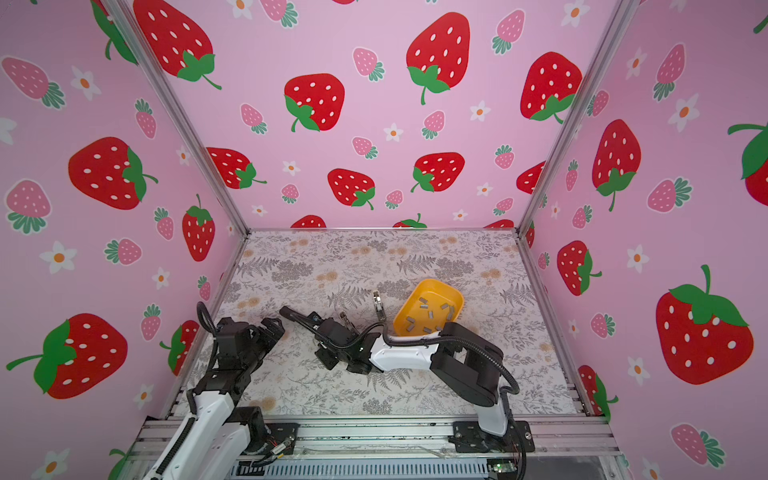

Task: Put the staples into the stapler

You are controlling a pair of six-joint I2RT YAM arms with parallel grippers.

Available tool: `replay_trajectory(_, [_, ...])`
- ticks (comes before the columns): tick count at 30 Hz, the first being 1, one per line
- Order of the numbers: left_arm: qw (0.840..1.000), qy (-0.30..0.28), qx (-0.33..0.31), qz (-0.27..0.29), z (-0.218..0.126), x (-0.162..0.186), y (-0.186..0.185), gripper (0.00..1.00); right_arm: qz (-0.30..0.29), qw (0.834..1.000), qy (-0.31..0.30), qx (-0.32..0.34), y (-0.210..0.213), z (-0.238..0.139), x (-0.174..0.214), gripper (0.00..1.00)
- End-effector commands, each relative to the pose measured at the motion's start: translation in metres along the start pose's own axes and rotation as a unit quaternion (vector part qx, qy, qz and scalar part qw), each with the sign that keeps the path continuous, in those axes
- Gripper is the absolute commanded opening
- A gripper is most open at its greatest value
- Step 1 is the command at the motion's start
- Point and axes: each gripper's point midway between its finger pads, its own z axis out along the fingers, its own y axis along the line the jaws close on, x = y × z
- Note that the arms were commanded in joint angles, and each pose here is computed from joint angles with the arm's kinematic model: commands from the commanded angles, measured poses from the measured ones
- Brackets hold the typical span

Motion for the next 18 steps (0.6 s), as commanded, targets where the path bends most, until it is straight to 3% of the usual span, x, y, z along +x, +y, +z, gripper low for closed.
replay_trajectory(1, [1.000, -0.014, 0.002, 0.000, -0.005, -0.010, -0.006, 0.99, 0.022, 0.999, -0.012, 0.044, -0.026, -0.012, -0.010, 0.19])
replay_trajectory(5, [0.998, 0.008, 0.062, 0.023, -0.007, -0.005, -0.030, 0.99, 0.014, 0.998, 0.010, 0.058, -0.040, -0.008, 0.007, 0.35])
replay_trajectory(8, [0.993, 0.031, 0.109, 0.024, -0.010, 0.000, -0.051, 0.97, 0.003, 0.998, 0.024, 0.057, -0.042, -0.002, 0.022, 0.40])
replay_trajectory(18, [0.988, 0.106, 0.109, -0.006, -0.017, 0.005, -0.074, 0.99, -0.002, 0.997, 0.055, 0.055, -0.052, 0.016, 0.046, 0.39])
